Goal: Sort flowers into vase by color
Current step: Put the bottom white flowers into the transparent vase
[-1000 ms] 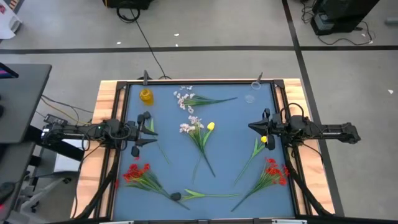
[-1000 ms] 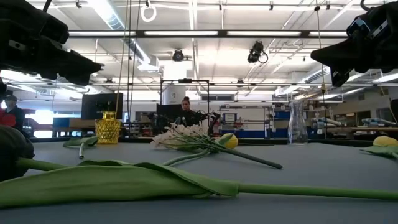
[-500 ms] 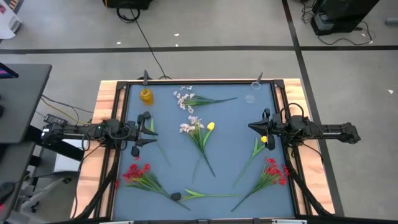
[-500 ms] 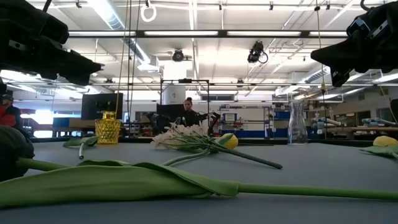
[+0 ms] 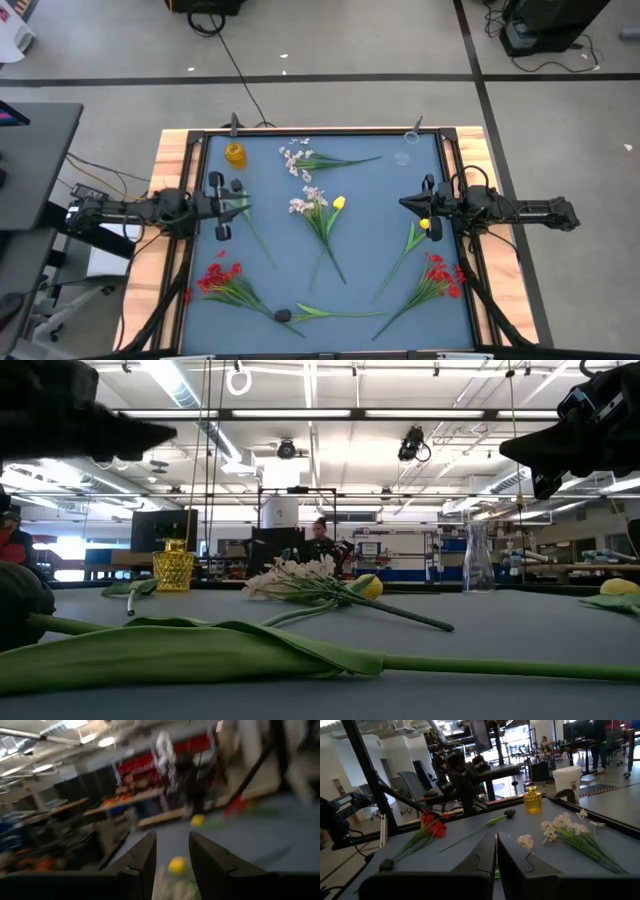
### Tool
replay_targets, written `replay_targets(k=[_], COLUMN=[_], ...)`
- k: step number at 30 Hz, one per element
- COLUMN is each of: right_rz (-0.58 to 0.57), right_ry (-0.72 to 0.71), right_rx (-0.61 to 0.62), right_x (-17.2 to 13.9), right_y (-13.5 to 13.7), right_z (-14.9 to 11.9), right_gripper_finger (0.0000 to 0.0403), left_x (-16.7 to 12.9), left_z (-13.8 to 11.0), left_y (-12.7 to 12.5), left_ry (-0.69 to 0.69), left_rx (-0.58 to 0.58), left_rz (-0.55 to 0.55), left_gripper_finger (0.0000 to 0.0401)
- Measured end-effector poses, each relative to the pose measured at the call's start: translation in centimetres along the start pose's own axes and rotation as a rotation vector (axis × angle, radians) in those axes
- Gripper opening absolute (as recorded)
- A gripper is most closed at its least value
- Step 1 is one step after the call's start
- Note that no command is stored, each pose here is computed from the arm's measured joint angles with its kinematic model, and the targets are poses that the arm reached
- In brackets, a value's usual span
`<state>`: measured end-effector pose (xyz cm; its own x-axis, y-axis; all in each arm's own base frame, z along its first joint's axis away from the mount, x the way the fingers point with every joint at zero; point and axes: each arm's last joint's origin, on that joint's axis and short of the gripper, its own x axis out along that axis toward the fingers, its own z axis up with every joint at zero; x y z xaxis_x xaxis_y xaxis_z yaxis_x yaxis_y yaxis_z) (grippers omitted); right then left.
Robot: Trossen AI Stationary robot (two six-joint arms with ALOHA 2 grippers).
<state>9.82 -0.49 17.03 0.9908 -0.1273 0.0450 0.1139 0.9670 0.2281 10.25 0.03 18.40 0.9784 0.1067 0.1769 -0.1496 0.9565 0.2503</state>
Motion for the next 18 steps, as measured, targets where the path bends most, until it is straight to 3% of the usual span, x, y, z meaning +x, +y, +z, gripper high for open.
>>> replay_targets(k=[5,7,9,12,16,18], right_rz=[-0.045,-0.012,0.059,0.109,-0.076,-0.115], right_ry=[-0.024,-0.065,-0.098,-0.178,-0.355,-0.375], right_rx=[-0.057,0.022,0.178,0.338,0.517,0.614], right_x=[0.0,0.0,-0.1,-0.2,-0.4,-0.3], right_y=[-0.1,0.1,0.3,0.5,0.0,-0.2], right_z=[0.2,0.6,1.0,1.9,2.8,3.0], right_gripper_finger=[0.0027,0.0027,0.0027,0.0027,0.0027,0.0027], left_x=[-0.1,-0.1,-0.1,-0.1,0.0,0.1], left_z=[1.3,1.5,1.4,1.4,1.2,1.1], left_y=[0.6,0.9,1.0,1.0,0.9,0.9], left_ry=[-0.135,-0.175,-0.185,-0.19,-0.175,-0.168], left_rx=[-0.412,-0.593,-0.728,-0.85,-0.897,-0.924], left_rz=[0.105,0.161,0.17,0.161,0.17,0.188], left_gripper_finger=[0.0121,0.0121,0.0121,0.0121,0.0121,0.0121])
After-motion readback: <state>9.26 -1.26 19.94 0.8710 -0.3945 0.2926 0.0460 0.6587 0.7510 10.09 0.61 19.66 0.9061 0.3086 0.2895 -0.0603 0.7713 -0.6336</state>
